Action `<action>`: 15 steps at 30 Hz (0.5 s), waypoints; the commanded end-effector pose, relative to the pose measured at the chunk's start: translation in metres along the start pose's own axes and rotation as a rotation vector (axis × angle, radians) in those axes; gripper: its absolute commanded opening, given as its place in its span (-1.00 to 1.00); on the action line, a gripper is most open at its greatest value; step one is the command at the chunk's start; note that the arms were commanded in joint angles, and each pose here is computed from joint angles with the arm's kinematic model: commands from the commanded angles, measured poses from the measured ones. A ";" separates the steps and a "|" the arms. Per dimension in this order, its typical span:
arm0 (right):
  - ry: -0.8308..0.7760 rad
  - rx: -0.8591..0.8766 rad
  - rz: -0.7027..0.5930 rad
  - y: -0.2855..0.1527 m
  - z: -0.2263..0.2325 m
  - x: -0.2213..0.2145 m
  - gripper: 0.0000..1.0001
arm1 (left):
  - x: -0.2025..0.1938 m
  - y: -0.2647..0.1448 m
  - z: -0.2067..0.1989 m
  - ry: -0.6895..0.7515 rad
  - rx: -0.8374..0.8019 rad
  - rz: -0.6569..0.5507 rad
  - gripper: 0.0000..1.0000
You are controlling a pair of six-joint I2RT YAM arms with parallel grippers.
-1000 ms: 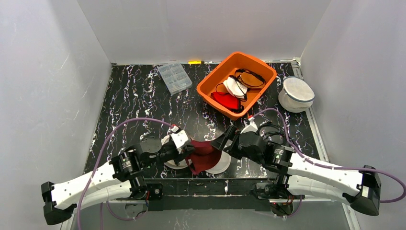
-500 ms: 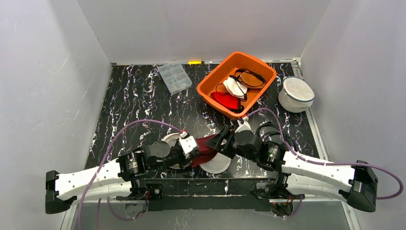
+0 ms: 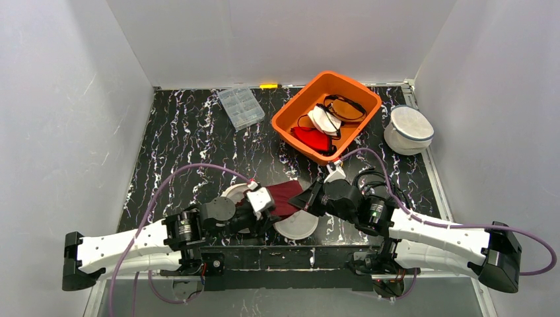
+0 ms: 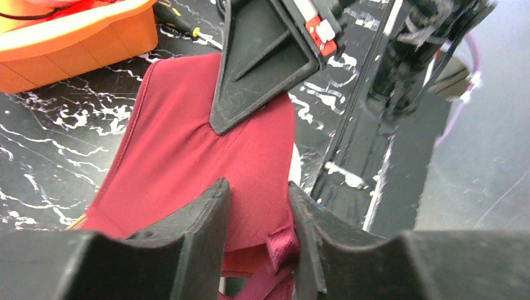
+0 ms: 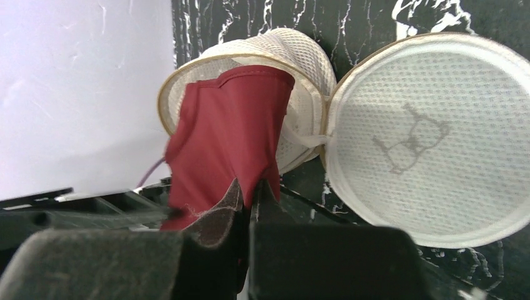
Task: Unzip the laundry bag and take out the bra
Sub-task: Pick up the bra from the laundry bag.
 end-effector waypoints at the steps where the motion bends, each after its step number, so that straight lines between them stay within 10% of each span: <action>1: -0.081 0.041 -0.050 -0.008 0.023 0.015 -0.97 | 0.023 -0.016 0.004 -0.099 0.036 -0.099 -0.07; 3: -0.150 0.034 -0.082 -0.015 0.030 0.024 -0.97 | 0.035 -0.029 0.009 -0.130 0.057 -0.146 0.81; 4: -0.189 0.033 -0.095 -0.019 0.034 0.029 -0.97 | 0.042 -0.036 0.011 -0.148 0.065 -0.169 0.95; 15: -0.754 0.181 -0.019 -0.050 0.095 0.040 -0.97 | 0.048 -0.091 0.072 -0.352 0.498 -0.103 0.97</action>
Point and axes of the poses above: each gripper's point midway between its finger pads, its own y axis out along the fingers, its own z axis along the line the jaws close on, x = y × z, the point moved 2 cm from there along -y, back along the fingers, and after that the axes turned 1 degree about y, right-handed, at the moved point
